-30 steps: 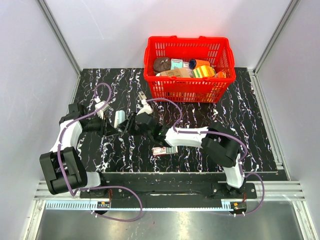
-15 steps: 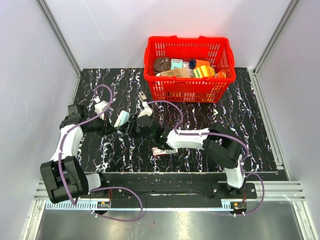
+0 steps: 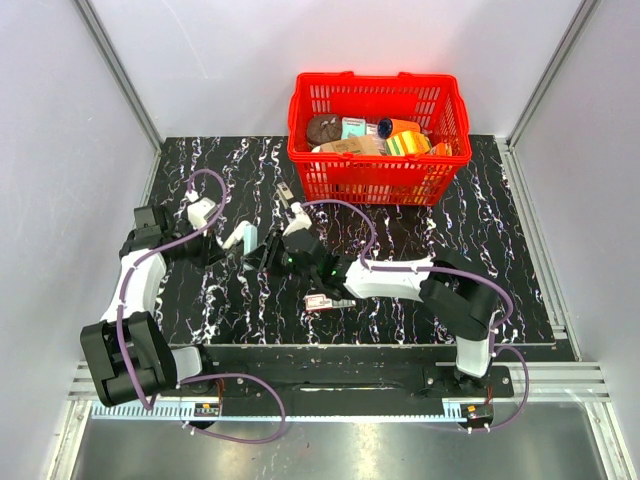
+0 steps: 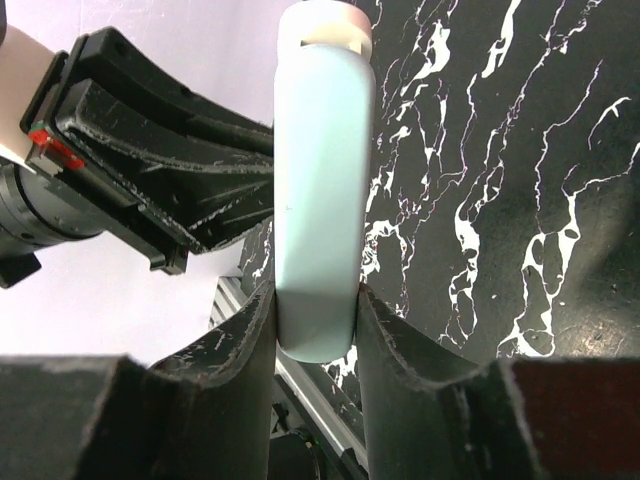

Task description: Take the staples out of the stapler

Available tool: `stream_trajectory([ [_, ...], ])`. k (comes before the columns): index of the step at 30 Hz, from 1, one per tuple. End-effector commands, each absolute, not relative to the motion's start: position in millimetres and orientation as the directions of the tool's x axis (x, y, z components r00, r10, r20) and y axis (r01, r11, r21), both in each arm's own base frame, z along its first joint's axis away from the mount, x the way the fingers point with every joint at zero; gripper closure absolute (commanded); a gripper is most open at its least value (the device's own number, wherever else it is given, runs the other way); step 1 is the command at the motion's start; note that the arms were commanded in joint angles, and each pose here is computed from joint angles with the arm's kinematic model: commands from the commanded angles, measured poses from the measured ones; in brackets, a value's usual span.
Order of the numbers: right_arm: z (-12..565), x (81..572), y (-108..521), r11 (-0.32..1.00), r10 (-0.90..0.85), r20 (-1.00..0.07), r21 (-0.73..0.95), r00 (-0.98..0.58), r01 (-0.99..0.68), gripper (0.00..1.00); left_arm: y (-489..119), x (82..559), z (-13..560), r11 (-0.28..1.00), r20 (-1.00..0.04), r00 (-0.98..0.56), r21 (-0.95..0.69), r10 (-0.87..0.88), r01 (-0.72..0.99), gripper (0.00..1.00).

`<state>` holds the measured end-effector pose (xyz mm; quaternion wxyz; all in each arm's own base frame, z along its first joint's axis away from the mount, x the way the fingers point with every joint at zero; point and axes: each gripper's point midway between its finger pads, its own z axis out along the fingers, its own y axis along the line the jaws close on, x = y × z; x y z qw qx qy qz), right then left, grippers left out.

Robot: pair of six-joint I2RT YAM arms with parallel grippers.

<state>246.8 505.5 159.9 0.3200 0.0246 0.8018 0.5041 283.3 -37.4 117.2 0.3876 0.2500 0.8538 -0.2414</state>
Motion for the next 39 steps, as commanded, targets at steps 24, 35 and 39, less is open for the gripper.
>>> stream_trajectory([
  [24, 155.6, 197.7, 511.0, 0.413, -0.045, -0.692, 0.644, -0.721, -0.644, 1.0, -1.8, 350.1, 148.3, 0.702, -0.738, -0.111, 0.569, 0.666, 0.428, 1.0],
  [35, 149.2, 195.7, 506.8, 0.426, -0.071, -0.693, 0.63, -0.718, -0.65, 1.0, -5.9, 348.8, 155.7, 0.677, -0.716, -0.049, 0.634, 0.697, 0.372, 1.0],
  [39, 156.1, 198.8, 511.2, 0.42, -0.044, -0.685, 0.648, -0.728, -0.635, 1.0, -24.5, 338.7, 152.0, 0.711, -0.77, -0.099, 0.522, 0.631, 0.47, 0.95],
])
